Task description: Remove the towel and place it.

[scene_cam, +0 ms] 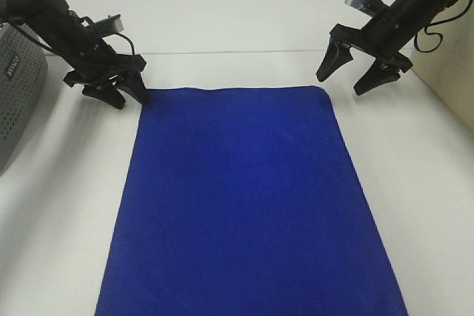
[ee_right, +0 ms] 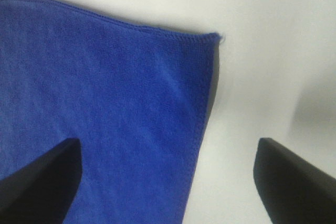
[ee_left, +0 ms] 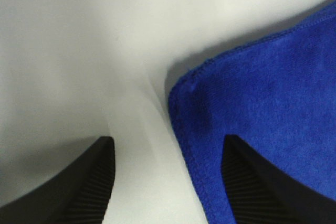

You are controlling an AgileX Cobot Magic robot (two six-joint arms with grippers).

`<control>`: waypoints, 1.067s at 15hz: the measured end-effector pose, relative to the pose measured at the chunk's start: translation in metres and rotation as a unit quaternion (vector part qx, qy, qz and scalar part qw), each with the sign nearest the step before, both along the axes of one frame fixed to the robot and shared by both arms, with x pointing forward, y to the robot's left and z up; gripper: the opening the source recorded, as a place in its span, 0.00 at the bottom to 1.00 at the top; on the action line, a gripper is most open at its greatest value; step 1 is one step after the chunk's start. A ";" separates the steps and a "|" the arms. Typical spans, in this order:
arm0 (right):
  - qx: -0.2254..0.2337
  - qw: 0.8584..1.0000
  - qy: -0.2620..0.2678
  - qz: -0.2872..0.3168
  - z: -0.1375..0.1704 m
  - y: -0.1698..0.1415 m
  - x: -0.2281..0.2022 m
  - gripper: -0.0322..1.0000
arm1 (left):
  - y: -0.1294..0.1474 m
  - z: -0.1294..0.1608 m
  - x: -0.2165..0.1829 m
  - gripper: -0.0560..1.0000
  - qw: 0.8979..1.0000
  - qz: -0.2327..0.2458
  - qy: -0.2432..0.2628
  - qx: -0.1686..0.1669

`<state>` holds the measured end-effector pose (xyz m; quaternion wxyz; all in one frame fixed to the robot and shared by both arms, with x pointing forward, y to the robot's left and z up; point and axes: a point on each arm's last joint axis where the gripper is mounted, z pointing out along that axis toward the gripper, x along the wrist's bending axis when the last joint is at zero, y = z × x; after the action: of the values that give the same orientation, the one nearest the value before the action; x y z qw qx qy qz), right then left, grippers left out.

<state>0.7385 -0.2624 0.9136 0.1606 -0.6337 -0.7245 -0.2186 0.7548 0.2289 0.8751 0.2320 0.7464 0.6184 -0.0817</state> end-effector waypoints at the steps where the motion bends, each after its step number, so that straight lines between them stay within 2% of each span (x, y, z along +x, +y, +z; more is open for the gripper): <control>1: 0.004 1.000 0.002 -0.003 -0.004 0.001 0.001 0.86 | 0.000 -0.001 0.000 0.60 1.000 0.000 0.001 -0.002; 5: 0.003 1.000 0.008 -0.008 -0.020 0.000 0.004 0.86 | -0.001 -0.001 0.001 0.60 1.000 -0.001 -0.003 -0.003; 10: -0.001 1.000 -0.016 -0.024 -0.031 -0.001 0.010 0.86 | -0.001 -0.001 0.001 0.60 1.000 -0.005 -0.006 -0.003; 16: 0.007 1.000 -0.014 -0.022 -0.034 0.001 0.011 0.85 | -0.005 -0.001 0.001 0.60 1.000 -0.017 -0.012 -0.003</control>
<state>0.7497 -0.2613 0.8799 0.1496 -0.6454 -0.7110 -0.2358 0.7557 0.2243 0.8739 0.2401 0.7567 0.6030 -0.0789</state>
